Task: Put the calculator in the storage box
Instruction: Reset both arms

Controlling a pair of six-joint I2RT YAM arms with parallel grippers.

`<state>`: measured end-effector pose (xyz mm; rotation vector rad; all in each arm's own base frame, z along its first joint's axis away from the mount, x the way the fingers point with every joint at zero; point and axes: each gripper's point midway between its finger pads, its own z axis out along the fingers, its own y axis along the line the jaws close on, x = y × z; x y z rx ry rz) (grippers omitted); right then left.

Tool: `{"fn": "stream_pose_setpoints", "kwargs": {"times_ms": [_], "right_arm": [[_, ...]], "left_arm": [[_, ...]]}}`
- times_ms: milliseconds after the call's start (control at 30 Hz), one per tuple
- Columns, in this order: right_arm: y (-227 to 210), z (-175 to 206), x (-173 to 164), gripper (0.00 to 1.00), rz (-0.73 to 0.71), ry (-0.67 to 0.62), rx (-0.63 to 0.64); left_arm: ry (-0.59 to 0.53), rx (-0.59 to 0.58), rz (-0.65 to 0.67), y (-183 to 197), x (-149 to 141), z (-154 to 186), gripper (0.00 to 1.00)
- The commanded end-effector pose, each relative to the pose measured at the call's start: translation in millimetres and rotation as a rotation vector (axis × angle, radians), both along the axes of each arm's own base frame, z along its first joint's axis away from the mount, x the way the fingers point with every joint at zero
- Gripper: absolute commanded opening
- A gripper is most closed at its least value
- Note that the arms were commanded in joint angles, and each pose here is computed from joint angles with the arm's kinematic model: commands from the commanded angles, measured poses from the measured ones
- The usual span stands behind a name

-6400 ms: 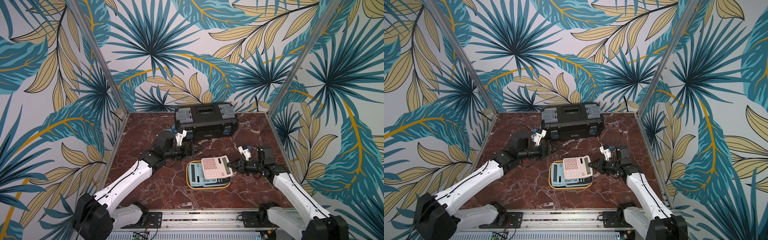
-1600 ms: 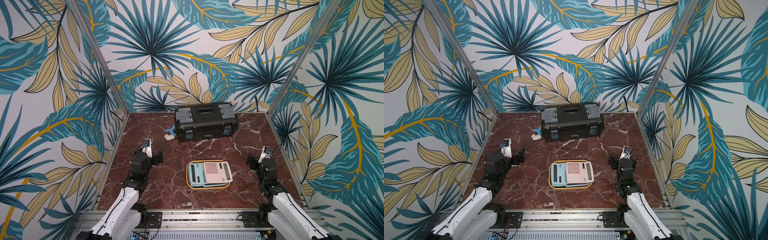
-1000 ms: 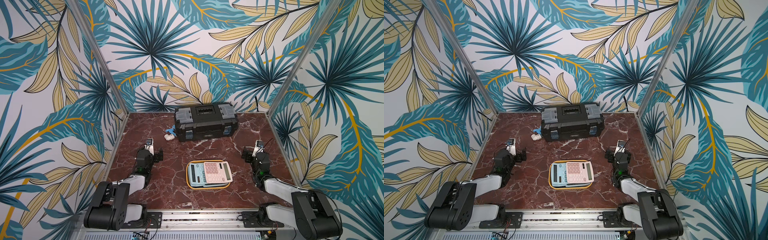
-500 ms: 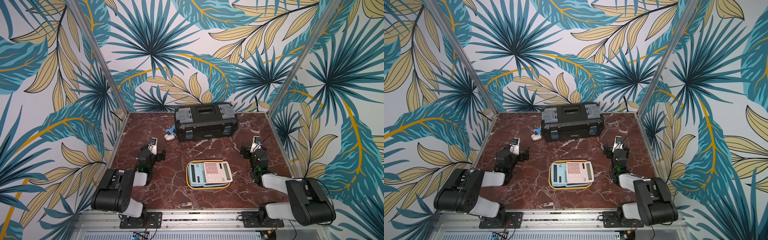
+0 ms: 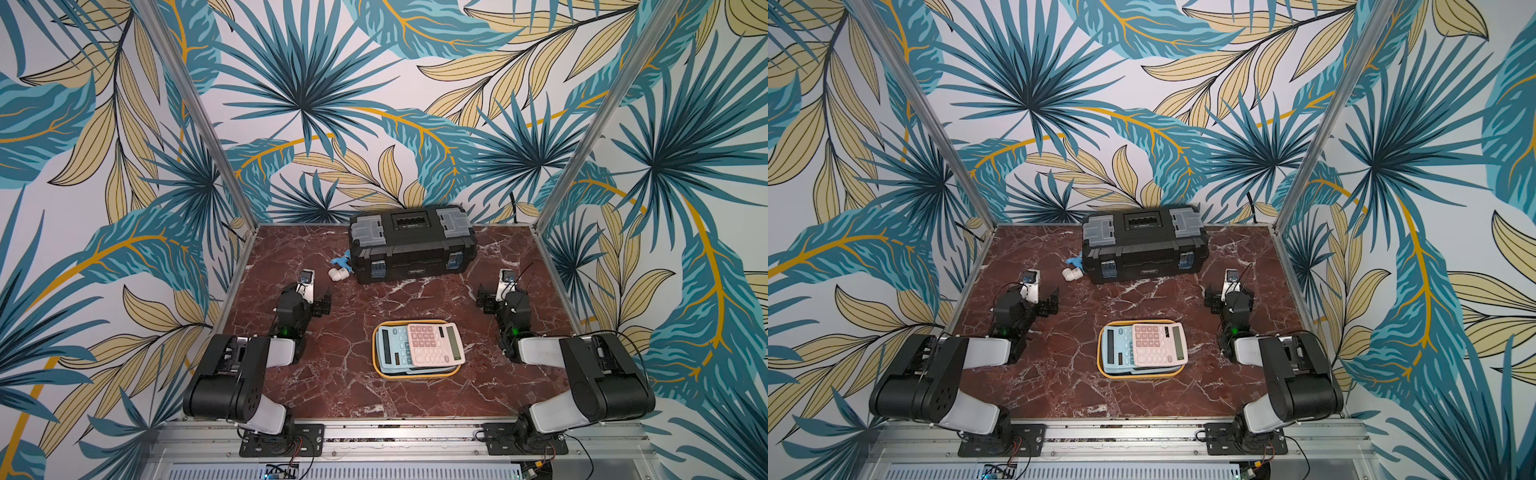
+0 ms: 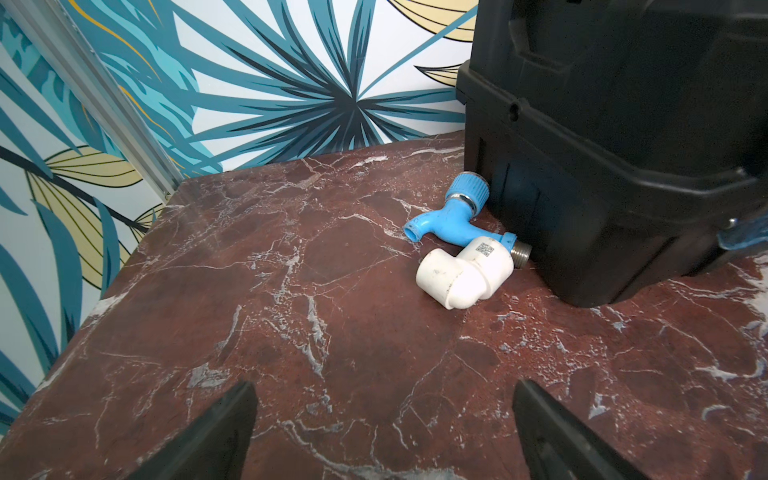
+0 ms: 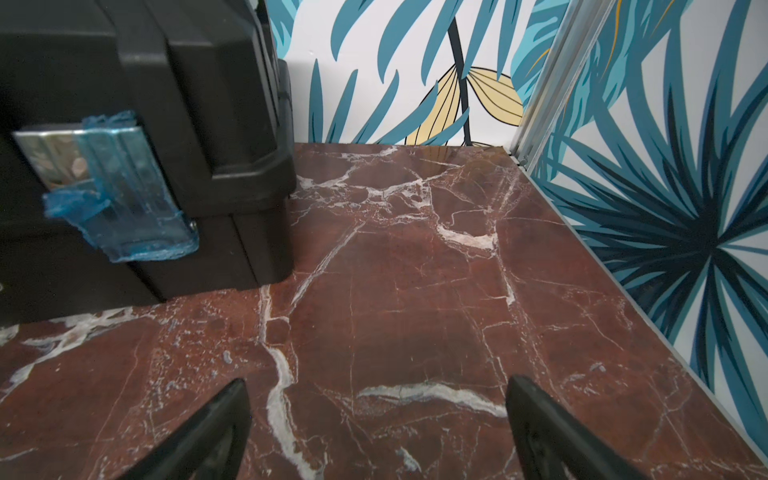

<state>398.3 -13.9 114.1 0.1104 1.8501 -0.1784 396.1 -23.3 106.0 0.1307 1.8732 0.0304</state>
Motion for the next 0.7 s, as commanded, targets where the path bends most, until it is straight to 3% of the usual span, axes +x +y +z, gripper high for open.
{"fn": "stream_pose_setpoints", "kwargs": {"times_ms": [0, 667], "right_arm": [[1.5, -4.3, -0.7, 1.0, 0.013, 0.022, 0.017], [1.8, -4.7, -0.4, 0.99, 0.015, 0.025, 0.019]], "left_arm": [[-0.011, -0.003, 0.018, 4.4, 7.1, 6.4, 1.0], [-0.013, -0.003, 0.018, 4.5, 7.2, 7.1, 1.0]]}}
